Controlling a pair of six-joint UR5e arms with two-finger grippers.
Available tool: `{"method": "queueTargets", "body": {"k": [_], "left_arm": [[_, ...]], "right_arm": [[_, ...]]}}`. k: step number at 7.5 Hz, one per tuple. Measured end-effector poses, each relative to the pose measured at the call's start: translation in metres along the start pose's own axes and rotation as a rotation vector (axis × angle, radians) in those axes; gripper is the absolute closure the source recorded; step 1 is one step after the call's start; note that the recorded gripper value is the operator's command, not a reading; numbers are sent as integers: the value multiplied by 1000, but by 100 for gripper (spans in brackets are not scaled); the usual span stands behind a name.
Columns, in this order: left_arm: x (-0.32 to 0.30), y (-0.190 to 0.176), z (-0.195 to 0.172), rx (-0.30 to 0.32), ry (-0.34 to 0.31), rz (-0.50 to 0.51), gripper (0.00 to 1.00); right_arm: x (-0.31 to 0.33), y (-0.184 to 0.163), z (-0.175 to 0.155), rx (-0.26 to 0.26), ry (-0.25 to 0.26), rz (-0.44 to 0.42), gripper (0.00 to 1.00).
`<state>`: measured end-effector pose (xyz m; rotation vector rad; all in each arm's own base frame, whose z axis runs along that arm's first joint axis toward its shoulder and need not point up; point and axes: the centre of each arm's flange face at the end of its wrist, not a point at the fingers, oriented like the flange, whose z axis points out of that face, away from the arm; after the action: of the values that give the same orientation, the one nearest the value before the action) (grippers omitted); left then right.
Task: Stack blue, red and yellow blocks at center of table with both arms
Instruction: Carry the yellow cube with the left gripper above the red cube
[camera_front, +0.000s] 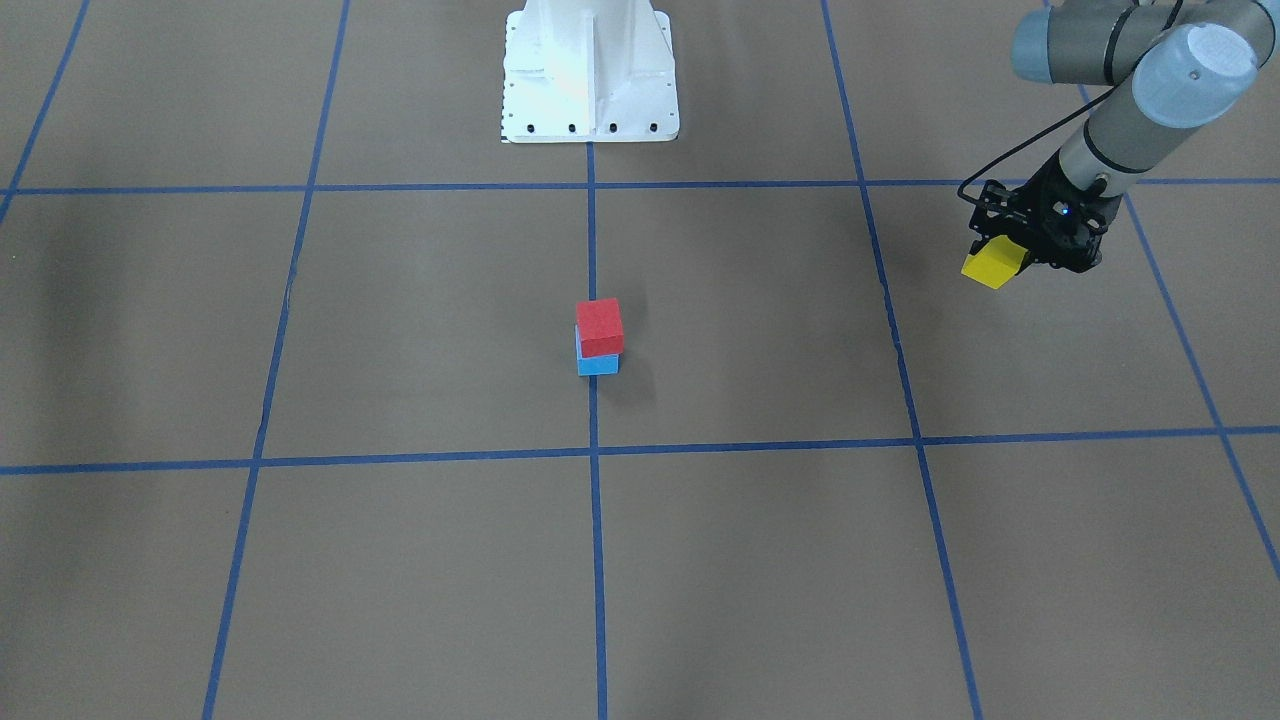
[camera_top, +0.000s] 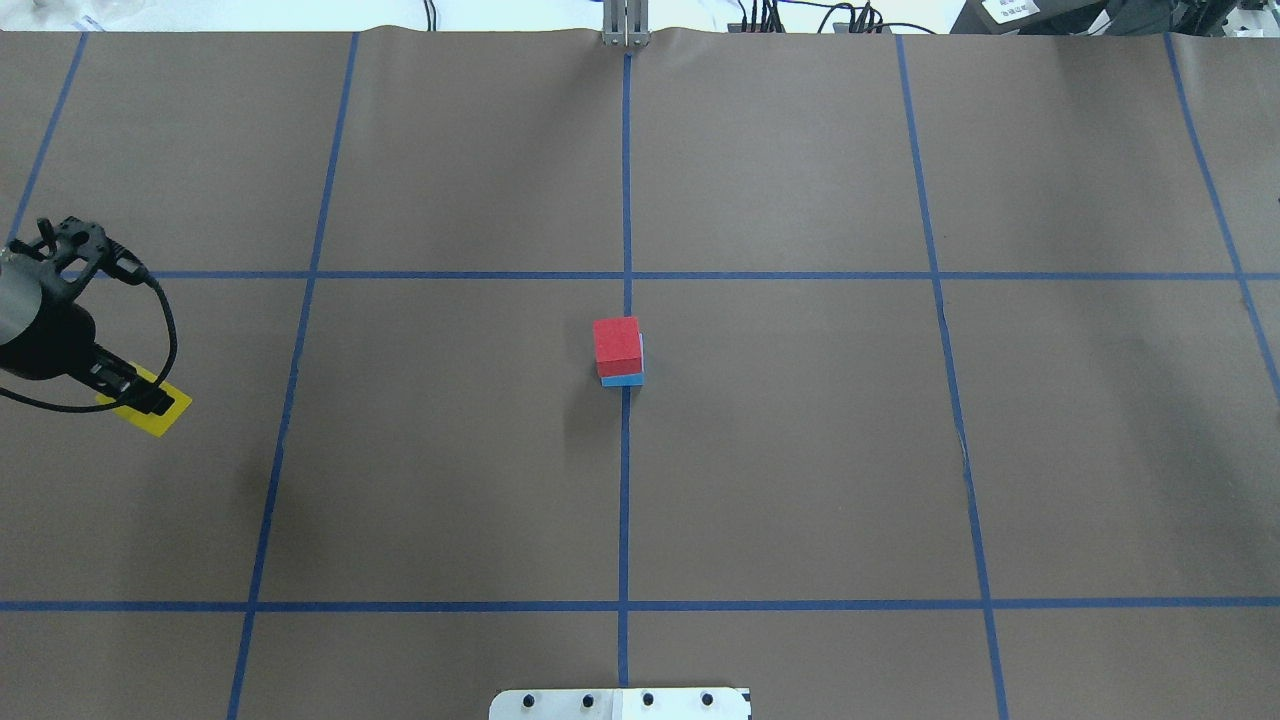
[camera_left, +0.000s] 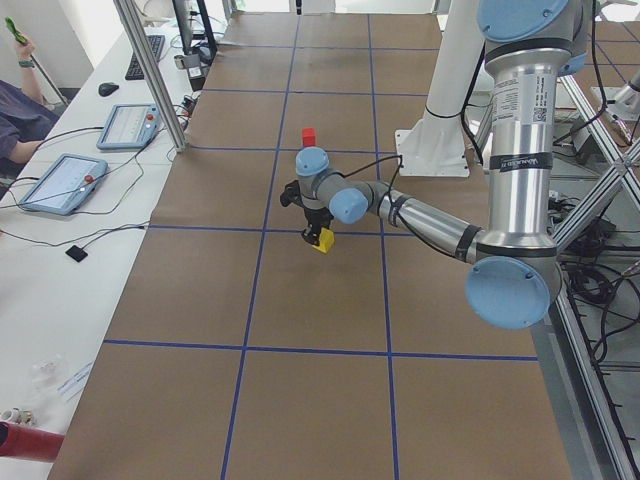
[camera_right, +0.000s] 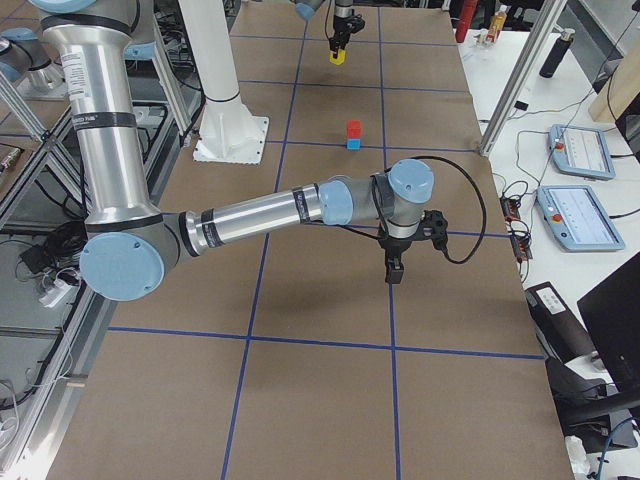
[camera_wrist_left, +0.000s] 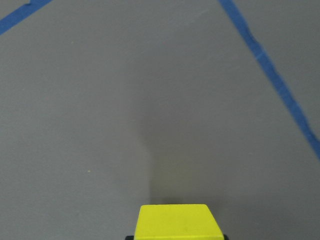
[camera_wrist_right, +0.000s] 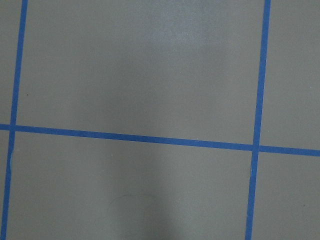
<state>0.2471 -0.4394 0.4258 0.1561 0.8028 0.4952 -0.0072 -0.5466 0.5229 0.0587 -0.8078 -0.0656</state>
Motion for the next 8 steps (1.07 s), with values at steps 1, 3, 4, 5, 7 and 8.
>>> {"method": "queueTargets", "body": {"k": [1, 3, 4, 5, 7, 8], "left_arm": [[38, -46, -44, -27, -18, -62, 100], [128, -123, -115, -48, -22, -218, 100], [178, -152, -124, -57, -7, -294, 100], [231, -184, -124, -68, 12, -377, 100], [321, -248, -110, -72, 62, -551, 100], [343, -268, -90, -70, 85, -599, 100]], "right_arm": [[0, 0, 0, 1, -1, -2, 0], [1, -1, -3, 5, -2, -5, 0], [1, -1, -4, 7, -2, -5, 0], [2, -1, -4, 7, -2, -4, 1], [3, -1, -3, 5, -1, -2, 0], [3, -1, -2, 4, -1, -2, 1]]}}
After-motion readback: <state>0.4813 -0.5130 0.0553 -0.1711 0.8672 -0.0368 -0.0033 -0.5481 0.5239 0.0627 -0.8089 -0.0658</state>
